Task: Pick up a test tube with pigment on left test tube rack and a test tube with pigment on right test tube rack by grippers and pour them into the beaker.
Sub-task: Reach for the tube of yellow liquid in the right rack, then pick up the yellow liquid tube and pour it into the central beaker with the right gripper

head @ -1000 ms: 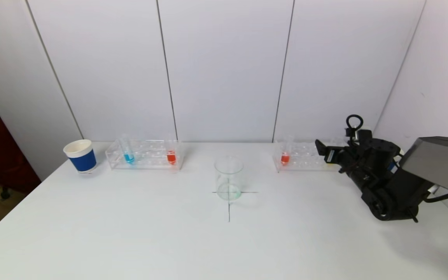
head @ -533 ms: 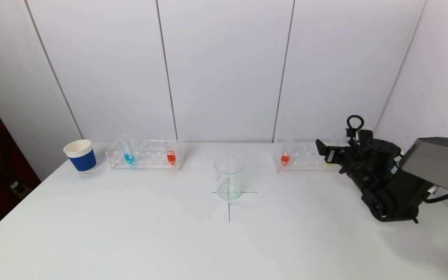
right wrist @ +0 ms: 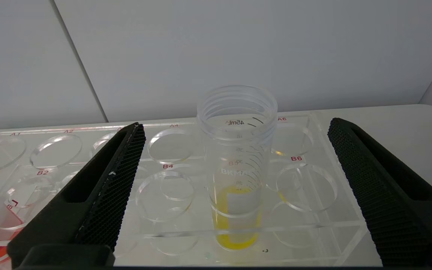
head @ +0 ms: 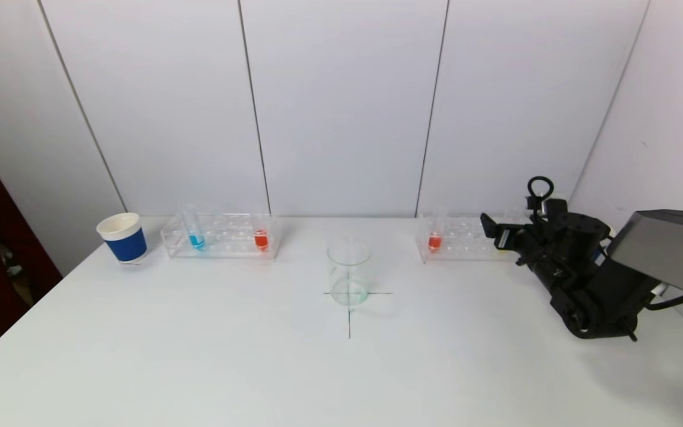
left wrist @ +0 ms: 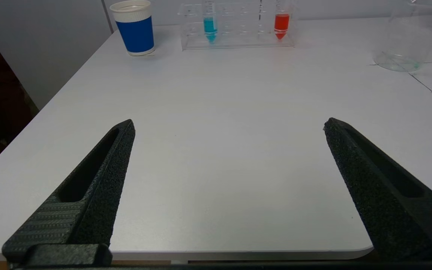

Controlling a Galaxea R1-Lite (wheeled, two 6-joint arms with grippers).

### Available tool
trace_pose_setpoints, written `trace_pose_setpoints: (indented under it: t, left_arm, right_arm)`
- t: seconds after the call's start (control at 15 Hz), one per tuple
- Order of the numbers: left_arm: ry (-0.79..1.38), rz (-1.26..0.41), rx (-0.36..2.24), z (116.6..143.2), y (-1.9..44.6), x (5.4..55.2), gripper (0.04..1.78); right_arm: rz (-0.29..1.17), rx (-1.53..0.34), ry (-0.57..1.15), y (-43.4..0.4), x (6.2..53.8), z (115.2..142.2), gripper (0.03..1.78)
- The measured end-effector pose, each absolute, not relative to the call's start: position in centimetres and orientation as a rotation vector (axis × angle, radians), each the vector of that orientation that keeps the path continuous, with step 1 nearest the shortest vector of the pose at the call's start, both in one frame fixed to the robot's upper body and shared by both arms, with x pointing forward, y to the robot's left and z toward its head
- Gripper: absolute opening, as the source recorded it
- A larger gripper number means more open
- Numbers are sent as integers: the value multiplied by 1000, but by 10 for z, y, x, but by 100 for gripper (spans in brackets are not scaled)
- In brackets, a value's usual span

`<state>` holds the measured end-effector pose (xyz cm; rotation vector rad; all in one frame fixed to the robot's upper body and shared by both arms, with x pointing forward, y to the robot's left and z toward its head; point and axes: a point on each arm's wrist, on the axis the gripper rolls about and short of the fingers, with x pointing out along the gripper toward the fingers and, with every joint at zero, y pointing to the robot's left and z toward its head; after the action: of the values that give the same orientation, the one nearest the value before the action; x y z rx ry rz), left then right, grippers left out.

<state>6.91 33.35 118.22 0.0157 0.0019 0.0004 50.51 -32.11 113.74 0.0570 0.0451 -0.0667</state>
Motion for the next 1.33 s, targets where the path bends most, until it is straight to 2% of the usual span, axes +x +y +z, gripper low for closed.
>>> trace_pose_setpoints:
  t: [0.2, 0.4, 0.53, 0.8, 0.93, 1.33]
  left_arm:
    - [2, 1, 15, 1182, 333, 69, 176]
    - [2, 0, 15, 1182, 333, 69, 176]
    - [2, 1, 15, 1182, 333, 69, 176]
    - [2, 1, 15, 1182, 333, 69, 176]
    - [2, 0, 15, 1182, 333, 69, 176]
    - [2, 1, 15, 1182, 333, 69, 176]
  right_arm:
    - [-65, 58, 43, -321, 506, 1137, 175]
    - [-66, 56, 45, -321, 506, 1137, 154]
    - [-65, 56, 47, -321, 506, 1136, 128]
    - [-67, 56, 47, -321, 506, 1136, 56]
    - [-67, 56, 47, -321, 506, 1136, 48]
    - [-68, 56, 46, -321, 506, 1137, 49]
